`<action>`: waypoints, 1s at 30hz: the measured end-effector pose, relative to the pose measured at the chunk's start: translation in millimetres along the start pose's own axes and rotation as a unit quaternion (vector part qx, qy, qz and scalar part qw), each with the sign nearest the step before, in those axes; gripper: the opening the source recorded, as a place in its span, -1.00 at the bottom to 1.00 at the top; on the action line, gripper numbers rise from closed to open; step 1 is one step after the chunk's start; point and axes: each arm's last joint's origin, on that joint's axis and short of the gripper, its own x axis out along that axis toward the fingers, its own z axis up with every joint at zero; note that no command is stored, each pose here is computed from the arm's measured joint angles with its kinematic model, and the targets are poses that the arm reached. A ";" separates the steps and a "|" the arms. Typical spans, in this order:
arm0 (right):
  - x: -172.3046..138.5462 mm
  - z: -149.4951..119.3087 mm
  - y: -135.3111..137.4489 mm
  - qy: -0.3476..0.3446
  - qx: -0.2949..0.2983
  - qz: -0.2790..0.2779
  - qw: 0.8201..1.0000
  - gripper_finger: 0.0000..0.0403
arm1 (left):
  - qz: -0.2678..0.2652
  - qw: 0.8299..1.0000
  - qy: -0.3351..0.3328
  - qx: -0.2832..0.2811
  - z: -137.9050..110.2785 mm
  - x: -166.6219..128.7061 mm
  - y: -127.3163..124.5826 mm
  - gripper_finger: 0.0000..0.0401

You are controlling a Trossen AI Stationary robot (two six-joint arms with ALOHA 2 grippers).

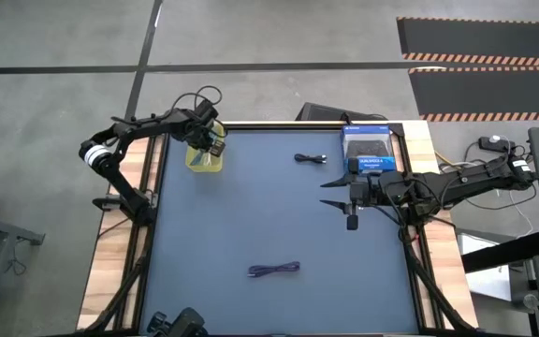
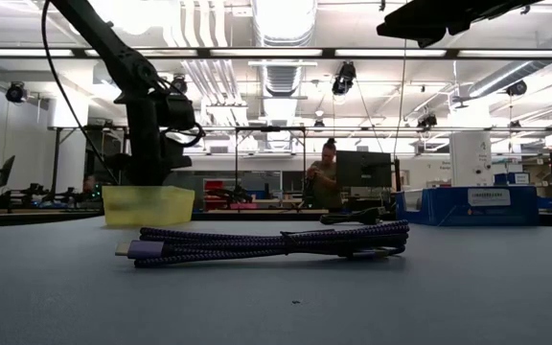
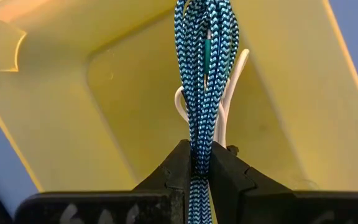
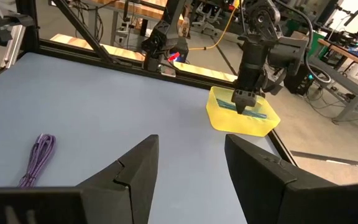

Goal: Pick and place USB-C Cables
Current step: Put the blue black charger cable into the yellow bin, then put the black charger cable into the yellow bin

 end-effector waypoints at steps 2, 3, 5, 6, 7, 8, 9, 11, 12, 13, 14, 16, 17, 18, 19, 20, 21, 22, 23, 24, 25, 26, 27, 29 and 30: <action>0.0 -0.1 0.1 0.000 0.000 0.000 1.000 -0.12 | 0.000 1.000 0.000 0.000 0.0 0.0 0.0 -0.89; 0.0 0.0 0.1 0.000 0.000 0.000 1.000 -0.12 | 0.000 1.000 0.000 0.000 0.0 0.0 0.0 -0.88; 0.0 -0.1 0.1 0.000 0.000 0.000 1.000 -0.12 | 0.000 1.000 0.000 0.000 0.0 0.0 0.0 -0.84; 0.0 -0.1 0.1 0.000 0.000 0.000 1.000 -0.12 | 0.001 1.000 0.000 0.000 0.0 0.0 0.0 -0.82; 0.0 -0.1 0.1 0.000 -0.001 0.000 1.000 -0.12 | 0.001 1.000 0.000 0.000 0.0 0.0 0.0 -0.79; 0.0 -0.1 0.1 0.000 0.000 0.000 1.000 -0.12 | 0.001 1.000 0.000 0.000 0.0 0.0 0.0 -0.76; 0.0 -0.1 0.0 0.000 0.000 0.000 1.000 -0.12 | 0.001 1.000 0.000 0.000 0.0 0.0 0.1 -0.73; 0.0 -0.1 0.0 0.000 0.000 0.000 1.000 -0.12 | 0.001 1.000 0.000 0.000 0.0 -0.1 0.1 -0.68; 0.0 -0.1 0.1 0.000 0.000 0.000 1.000 -0.12 | 0.001 1.000 0.000 0.000 0.0 0.0 0.1 -0.65; 0.0 -0.1 0.0 0.000 0.000 0.000 1.000 -0.12 | 0.001 1.000 0.000 0.000 0.0 -0.1 0.1 -0.63; 0.0 -0.1 0.0 0.000 0.000 0.000 1.000 -0.12 | 0.001 1.000 0.000 0.000 0.0 -0.1 0.1 -0.61; 0.0 -0.1 0.0 0.000 0.000 0.000 1.000 -0.12 | 0.001 1.000 0.000 0.000 0.0 -0.1 0.1 -0.58; 0.0 -0.1 0.1 0.000 0.001 0.000 1.000 -0.12 | 0.001 1.000 0.000 0.000 0.0 -0.2 0.1 -0.57; 0.0 -0.2 0.1 0.000 0.004 0.000 1.000 -0.12 | 0.001 1.000 -0.001 0.000 0.0 -0.3 0.1 -0.56; 0.0 -0.1 0.0 0.000 0.005 0.000 1.000 -0.12 | 0.001 1.000 -0.001 0.000 0.0 -0.6 0.2 -0.55; 0.0 -0.1 0.1 0.000 0.006 0.000 1.000 -0.12 | 0.001 1.000 -0.001 0.000 -0.1 -1.0 0.1 -0.54; 0.0 -0.1 0.1 0.000 0.006 0.000 1.000 -0.12 | 0.001 1.000 -0.002 0.000 0.0 -1.7 0.1 -0.54; 0.0 -0.2 0.1 0.000 0.006 0.000 1.000 -0.12 | 0.000 1.000 -0.004 0.000 0.3 -2.4 0.1 -0.54; 0.0 -0.2 0.0 0.000 0.006 0.000 1.000 -0.12 | 0.000 1.000 -0.006 0.000 0.7 -3.3 0.1 -0.53; 0.0 -0.2 0.1 0.000 0.008 0.000 1.000 -0.12 | -0.001 1.000 -0.008 0.000 1.0 -4.5 0.1 -0.53; 0.0 -0.2 0.1 0.000 0.009 0.000 1.000 -0.12 | -0.001 1.000 -0.010 -0.001 1.2 -6.0 0.2 -0.53; 0.0 -0.3 0.1 0.001 0.011 0.000 1.000 -0.12 | -0.002 1.000 -0.014 -0.001 1.6 -7.7 0.3 -0.53; 0.0 -0.5 0.2 0.002 0.014 0.001 1.000 -0.12 | -0.003 1.000 -0.018 -0.001 1.9 -10.1 0.5 -0.53; 0.0 -0.7 0.2 0.003 0.014 0.001 1.000 -0.12 | -0.006 1.000 -0.028 -0.002 1.8 -16.5 1.2 -0.53; 0.0 -0.6 0.2 0.003 0.016 0.001 1.000 -0.12 | -0.007 0.999 -0.034 -0.002 1.8 -20.0 1.2 -0.53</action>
